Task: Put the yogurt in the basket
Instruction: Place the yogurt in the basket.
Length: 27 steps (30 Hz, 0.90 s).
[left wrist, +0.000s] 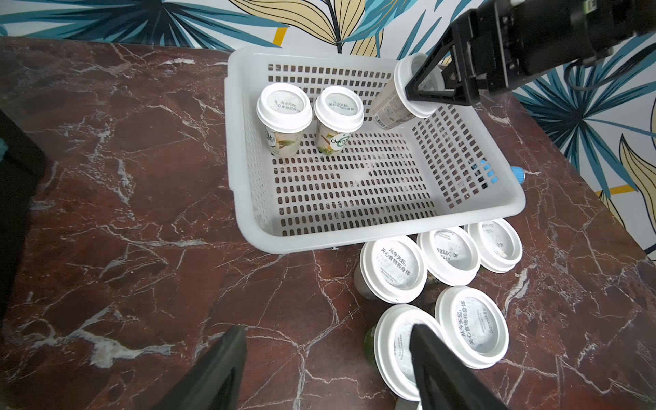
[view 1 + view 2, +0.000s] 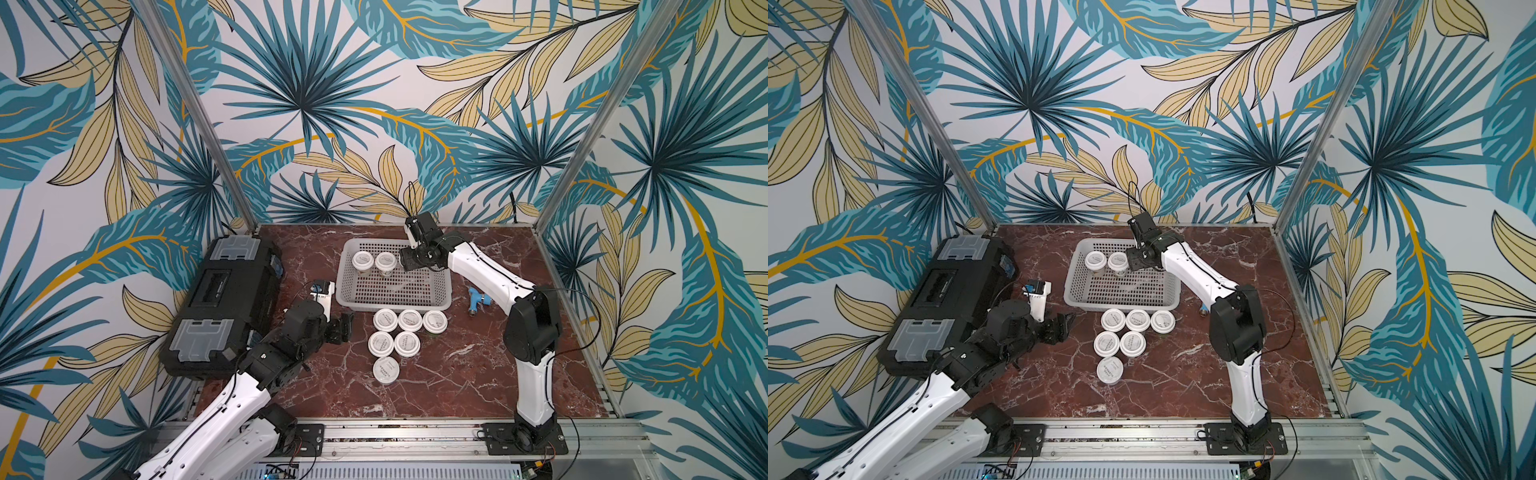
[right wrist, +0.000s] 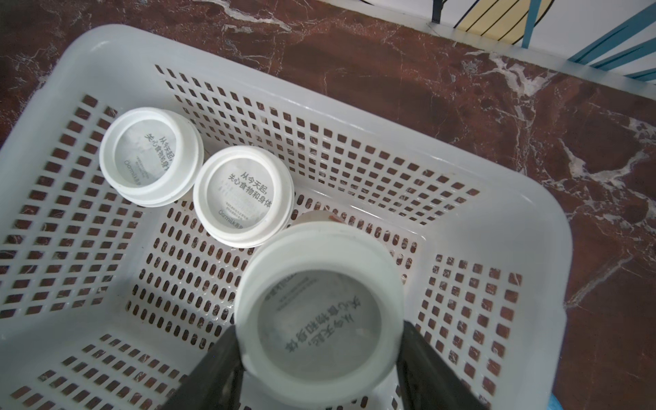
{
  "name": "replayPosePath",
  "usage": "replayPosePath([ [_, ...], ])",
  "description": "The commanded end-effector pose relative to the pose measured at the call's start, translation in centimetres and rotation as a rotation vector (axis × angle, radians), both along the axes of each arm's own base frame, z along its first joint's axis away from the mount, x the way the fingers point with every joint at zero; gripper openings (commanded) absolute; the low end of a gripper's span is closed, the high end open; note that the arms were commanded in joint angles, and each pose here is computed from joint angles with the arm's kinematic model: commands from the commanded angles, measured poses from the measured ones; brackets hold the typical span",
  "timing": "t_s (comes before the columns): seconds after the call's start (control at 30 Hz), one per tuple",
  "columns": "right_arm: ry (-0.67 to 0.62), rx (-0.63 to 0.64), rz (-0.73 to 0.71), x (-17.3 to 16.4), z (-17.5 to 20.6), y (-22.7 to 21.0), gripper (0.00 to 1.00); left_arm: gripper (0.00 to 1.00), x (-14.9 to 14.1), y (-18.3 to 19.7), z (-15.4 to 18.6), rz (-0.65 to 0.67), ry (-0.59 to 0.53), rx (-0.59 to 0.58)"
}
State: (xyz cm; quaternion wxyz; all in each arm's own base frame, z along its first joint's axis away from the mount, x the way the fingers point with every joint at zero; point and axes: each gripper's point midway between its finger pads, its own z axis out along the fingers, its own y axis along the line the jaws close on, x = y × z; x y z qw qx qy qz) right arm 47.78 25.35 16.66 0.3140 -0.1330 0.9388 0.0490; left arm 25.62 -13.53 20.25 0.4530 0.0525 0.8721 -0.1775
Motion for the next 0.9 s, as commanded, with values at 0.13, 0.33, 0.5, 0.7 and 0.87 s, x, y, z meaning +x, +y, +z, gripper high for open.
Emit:
replayPosePath([
  [0.13, 0.014, 0.003, 0.006, 1.3, -2.0, 0.5, 0.65, 0.77, -0.1, 0.3, -0.6, 0.001, 0.006, 0.022],
  [0.33, 0.031, 0.002, 0.01, 1.5, -3.0, 0.7, 0.65, 0.77, 0.0, 0.3, -0.7, 0.001, 0.008, 0.024],
  [0.5, 0.045, 0.004, 0.01, 1.9, -3.9, 0.8, 0.65, 0.77, 0.0, 0.3, -0.8, 0.001, 0.009, 0.024],
  [0.7, 0.056, -0.009, -0.009, 2.5, -5.1, 0.3, 0.65, 0.77, 0.1, 0.2, -0.9, 0.0, 0.011, 0.024],
  [0.87, 0.063, -0.027, -0.019, 2.4, -5.7, -0.2, 0.65, 0.77, 0.1, 0.2, -1.0, 0.001, 0.011, 0.025],
])
